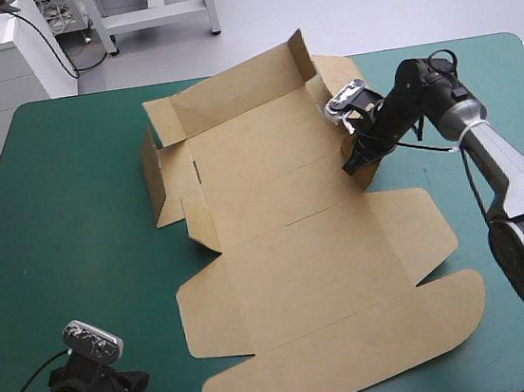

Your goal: Fold the box

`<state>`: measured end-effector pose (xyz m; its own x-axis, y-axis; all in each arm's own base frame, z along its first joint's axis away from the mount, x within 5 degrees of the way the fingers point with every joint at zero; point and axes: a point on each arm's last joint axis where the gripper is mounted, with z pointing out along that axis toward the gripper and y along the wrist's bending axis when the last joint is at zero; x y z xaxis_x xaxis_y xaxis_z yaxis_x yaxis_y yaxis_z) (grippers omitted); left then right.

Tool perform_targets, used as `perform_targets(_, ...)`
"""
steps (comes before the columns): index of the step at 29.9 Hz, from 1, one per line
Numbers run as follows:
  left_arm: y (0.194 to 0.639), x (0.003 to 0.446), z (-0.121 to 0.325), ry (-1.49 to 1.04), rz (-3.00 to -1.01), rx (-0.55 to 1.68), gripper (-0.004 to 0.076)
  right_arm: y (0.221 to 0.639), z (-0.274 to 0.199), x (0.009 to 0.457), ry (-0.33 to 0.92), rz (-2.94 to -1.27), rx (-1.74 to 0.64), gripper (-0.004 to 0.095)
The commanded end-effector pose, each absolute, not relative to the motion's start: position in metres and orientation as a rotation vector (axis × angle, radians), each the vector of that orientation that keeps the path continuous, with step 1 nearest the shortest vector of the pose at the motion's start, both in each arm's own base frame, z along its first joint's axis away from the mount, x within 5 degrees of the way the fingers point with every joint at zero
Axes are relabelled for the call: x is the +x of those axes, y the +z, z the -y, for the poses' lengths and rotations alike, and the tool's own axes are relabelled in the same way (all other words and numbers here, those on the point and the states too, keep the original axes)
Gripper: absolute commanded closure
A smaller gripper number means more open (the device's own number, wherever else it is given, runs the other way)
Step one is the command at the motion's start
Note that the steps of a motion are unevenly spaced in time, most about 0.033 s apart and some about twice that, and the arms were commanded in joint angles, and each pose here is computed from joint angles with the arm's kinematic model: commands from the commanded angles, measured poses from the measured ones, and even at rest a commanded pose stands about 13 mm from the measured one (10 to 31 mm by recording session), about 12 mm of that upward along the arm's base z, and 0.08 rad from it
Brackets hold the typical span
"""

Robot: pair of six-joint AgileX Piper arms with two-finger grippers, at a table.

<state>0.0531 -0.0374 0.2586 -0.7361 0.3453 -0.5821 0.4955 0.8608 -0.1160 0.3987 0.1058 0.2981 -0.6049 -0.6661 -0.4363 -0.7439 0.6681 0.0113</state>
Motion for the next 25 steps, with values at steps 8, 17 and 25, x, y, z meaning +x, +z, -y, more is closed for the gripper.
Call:
perform_targets(8,0.267,0.057,0.040,-0.387,-2.420,0.583,0.0732,0.329,-0.153,0.400,0.041,-1.999,-1.484,0.0927)
perform_targets(17,0.267,0.057,0.040,-0.387,-2.420,0.583,0.0732,0.306,-0.191,0.400,-0.274,-1.732,-1.905,0.0927)
perform_targets(25,0.267,0.057,0.040,-0.386,-2.419,0.586,0.0732,0.315,-0.215,0.396,-0.343,-1.512,-1.976,0.0927)
